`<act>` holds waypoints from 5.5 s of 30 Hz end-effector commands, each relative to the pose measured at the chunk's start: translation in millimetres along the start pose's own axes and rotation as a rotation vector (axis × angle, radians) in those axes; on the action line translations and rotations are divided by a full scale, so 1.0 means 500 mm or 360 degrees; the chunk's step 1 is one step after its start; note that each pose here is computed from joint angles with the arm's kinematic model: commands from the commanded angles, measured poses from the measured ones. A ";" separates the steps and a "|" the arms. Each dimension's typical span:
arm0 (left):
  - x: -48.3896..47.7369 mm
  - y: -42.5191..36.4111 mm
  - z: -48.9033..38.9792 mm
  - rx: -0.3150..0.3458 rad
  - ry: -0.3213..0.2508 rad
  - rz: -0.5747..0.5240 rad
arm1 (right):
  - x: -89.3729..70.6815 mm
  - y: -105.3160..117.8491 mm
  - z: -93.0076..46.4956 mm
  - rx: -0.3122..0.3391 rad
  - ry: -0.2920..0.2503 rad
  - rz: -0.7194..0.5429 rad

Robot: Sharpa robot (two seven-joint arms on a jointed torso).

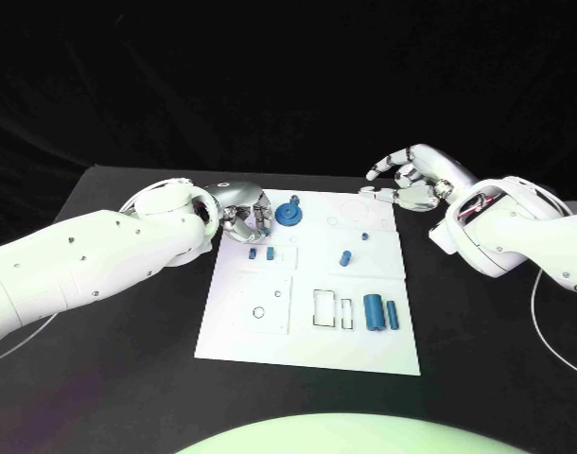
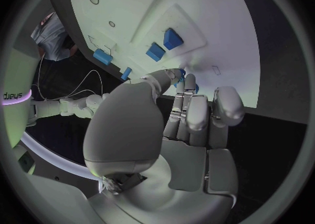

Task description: Assemble the parts on the task board

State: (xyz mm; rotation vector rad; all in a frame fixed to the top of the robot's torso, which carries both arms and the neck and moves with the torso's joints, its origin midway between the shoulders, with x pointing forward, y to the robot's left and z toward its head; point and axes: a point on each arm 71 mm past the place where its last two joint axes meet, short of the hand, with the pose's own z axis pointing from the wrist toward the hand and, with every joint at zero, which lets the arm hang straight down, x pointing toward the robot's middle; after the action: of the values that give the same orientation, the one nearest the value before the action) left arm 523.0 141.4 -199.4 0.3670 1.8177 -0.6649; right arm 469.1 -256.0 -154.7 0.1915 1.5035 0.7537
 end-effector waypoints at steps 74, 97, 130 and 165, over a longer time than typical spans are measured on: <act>-0.019 0.025 -0.029 0.0041 -0.0190 -0.0387 | 0.018 -0.025 0.008 0.0048 0.0234 -0.0230; -0.067 0.085 -0.126 0.0160 -0.0621 -0.2070 | 0.104 -0.012 0.005 -0.0093 0.0477 -0.0954; -0.064 0.084 -0.148 0.0165 -0.0639 -0.2173 | 0.155 -0.014 0.009 -0.0083 0.0579 -0.0988; -0.061 0.082 -0.146 0.0144 -0.0602 -0.2173 | 0.156 -0.001 0.006 -0.0096 0.0473 -0.1013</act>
State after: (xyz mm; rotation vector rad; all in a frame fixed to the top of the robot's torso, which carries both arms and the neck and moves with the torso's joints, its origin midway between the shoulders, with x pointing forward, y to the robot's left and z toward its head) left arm 500.7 222.1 -165.6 -1.0032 1.4669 -1.5765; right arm 465.4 -211.3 -214.8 -0.4462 1.6801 0.3297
